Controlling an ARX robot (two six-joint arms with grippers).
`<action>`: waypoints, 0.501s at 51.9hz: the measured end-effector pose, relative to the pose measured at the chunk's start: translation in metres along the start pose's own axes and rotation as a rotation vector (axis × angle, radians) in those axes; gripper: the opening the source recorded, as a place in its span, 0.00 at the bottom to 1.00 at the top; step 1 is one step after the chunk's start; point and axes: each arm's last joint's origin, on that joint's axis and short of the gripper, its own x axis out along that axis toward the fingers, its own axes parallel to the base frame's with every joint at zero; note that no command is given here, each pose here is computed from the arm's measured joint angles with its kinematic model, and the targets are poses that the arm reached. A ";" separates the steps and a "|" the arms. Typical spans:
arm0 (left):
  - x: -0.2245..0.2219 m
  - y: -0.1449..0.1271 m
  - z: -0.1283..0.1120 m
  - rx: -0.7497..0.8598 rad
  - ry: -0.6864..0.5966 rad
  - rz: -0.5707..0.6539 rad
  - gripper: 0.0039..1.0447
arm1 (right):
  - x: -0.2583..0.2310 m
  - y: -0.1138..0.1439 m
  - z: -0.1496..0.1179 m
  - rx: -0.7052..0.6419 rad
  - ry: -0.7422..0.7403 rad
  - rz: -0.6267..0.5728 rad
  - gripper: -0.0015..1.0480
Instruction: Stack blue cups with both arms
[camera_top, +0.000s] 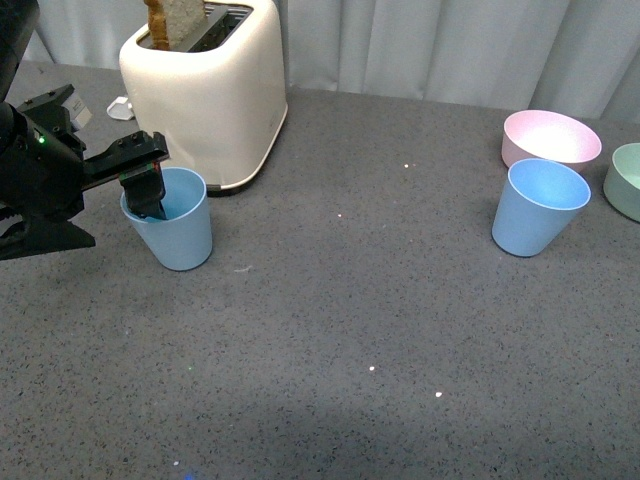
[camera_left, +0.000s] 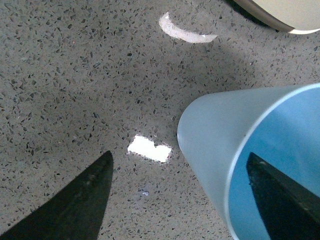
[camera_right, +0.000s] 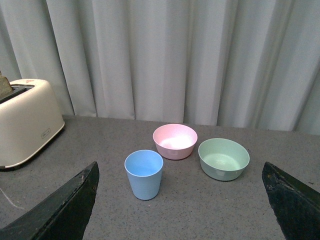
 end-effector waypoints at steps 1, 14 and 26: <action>0.001 -0.001 0.000 0.000 0.004 0.000 0.74 | 0.000 0.000 0.000 0.000 0.000 0.000 0.91; 0.001 -0.012 0.003 0.010 0.035 0.013 0.27 | 0.000 0.000 0.000 0.000 0.000 0.000 0.91; 0.000 -0.024 -0.004 0.026 0.069 -0.001 0.03 | 0.000 0.000 0.000 0.000 0.000 0.000 0.91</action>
